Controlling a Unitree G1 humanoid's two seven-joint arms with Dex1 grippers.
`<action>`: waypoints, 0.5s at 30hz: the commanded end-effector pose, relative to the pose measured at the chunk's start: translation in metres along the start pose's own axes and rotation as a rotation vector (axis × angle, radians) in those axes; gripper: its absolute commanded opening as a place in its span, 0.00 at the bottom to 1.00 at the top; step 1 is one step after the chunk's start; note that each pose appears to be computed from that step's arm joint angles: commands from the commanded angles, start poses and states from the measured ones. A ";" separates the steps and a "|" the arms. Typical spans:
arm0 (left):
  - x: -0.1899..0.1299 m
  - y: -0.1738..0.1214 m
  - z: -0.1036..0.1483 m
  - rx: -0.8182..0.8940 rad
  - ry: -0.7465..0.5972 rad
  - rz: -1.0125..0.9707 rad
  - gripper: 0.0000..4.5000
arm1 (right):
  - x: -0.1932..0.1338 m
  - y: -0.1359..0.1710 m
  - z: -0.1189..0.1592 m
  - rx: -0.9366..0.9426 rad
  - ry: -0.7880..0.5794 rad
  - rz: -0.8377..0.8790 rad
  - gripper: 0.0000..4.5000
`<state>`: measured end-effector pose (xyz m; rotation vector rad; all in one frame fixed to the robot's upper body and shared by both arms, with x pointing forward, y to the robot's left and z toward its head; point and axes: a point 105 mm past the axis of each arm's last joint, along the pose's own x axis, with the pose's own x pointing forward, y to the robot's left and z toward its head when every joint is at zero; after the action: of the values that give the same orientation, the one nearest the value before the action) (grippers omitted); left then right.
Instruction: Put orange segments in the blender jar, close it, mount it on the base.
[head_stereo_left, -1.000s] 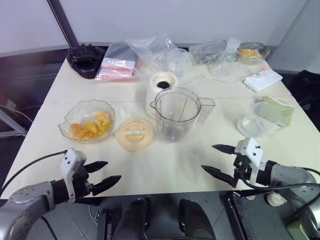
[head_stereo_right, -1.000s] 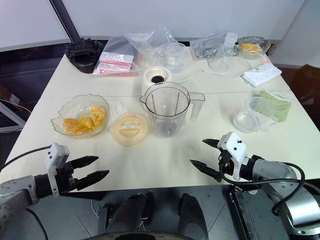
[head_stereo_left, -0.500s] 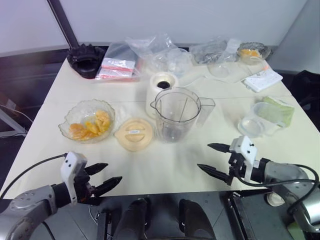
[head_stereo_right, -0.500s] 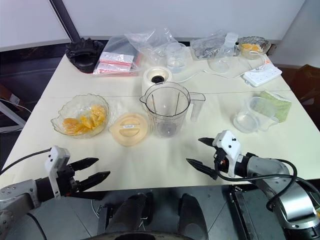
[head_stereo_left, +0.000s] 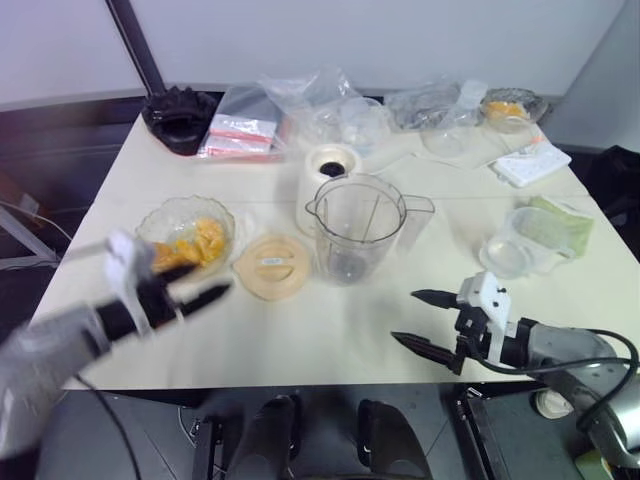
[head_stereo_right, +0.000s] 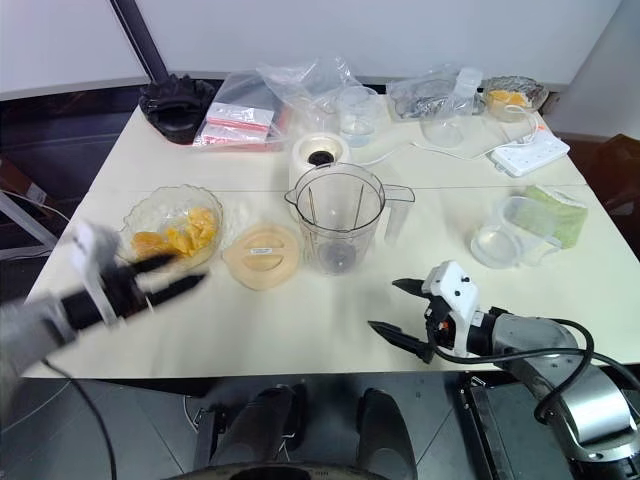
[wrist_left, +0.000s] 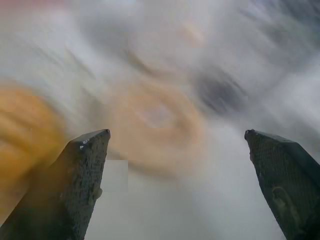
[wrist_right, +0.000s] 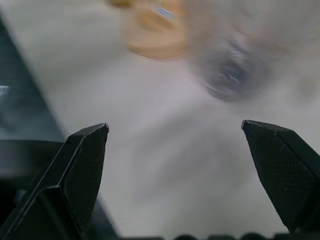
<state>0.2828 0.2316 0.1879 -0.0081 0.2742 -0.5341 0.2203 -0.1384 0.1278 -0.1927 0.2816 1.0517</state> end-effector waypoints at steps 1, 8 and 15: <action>0.006 0.033 0.000 0.072 0.181 0.163 1.00 | 0.010 0.023 0.020 -0.020 -0.038 0.103 0.99; 0.053 0.074 -0.003 0.220 0.305 0.301 1.00 | 0.022 0.027 0.021 -0.013 -0.046 0.112 0.99; 0.106 0.109 -0.012 0.233 0.354 0.396 1.00 | 0.018 0.018 0.002 -0.022 -0.022 0.037 0.99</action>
<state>0.4135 0.2684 0.1316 0.3327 0.5791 -0.1856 0.2132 -0.1154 0.1170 -0.1806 0.3014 1.0918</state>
